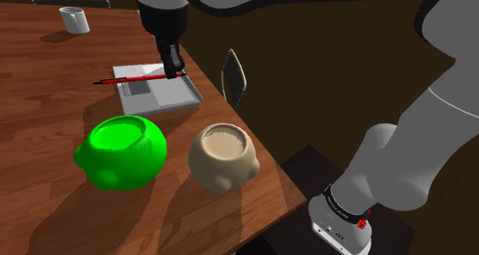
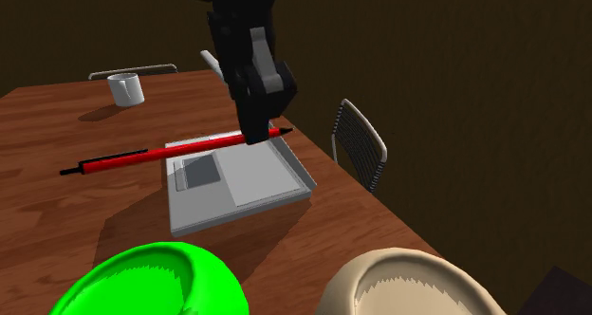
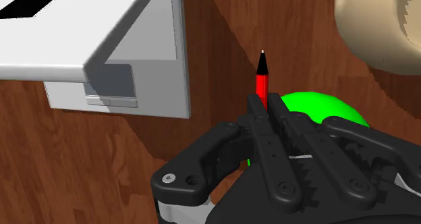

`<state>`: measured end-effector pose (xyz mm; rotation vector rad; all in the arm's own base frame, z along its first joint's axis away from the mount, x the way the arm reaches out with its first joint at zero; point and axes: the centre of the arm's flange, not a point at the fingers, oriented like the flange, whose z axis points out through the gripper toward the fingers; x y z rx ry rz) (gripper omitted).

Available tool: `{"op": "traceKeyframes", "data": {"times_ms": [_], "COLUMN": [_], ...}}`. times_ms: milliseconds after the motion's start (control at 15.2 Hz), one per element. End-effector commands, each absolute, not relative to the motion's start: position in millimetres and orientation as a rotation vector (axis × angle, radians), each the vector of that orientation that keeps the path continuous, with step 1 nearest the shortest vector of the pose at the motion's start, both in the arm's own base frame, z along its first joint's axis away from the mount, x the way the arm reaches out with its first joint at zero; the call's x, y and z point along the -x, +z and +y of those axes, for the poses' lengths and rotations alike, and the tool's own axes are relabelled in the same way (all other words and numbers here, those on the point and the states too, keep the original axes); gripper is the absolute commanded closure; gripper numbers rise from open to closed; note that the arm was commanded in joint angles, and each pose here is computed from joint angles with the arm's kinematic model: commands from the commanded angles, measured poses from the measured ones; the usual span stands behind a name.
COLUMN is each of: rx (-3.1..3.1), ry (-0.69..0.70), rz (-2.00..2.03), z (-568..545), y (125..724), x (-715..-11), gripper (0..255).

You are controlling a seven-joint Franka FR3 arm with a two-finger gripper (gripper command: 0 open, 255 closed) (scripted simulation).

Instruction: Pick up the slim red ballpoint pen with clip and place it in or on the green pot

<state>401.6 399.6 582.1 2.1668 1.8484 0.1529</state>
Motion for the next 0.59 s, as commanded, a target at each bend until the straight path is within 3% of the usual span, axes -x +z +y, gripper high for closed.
{"op": "traceKeyframes", "data": {"times_ms": [0, 528], "rx": [-2.168, -2.168], "ry": [0.153, 0.153], "rz": [1.846, 1.846], "z": [421.4, 461.0], "y": [583.7, 567.0], "x": [-385.8, -351.9], "gripper": [255, 255]}}
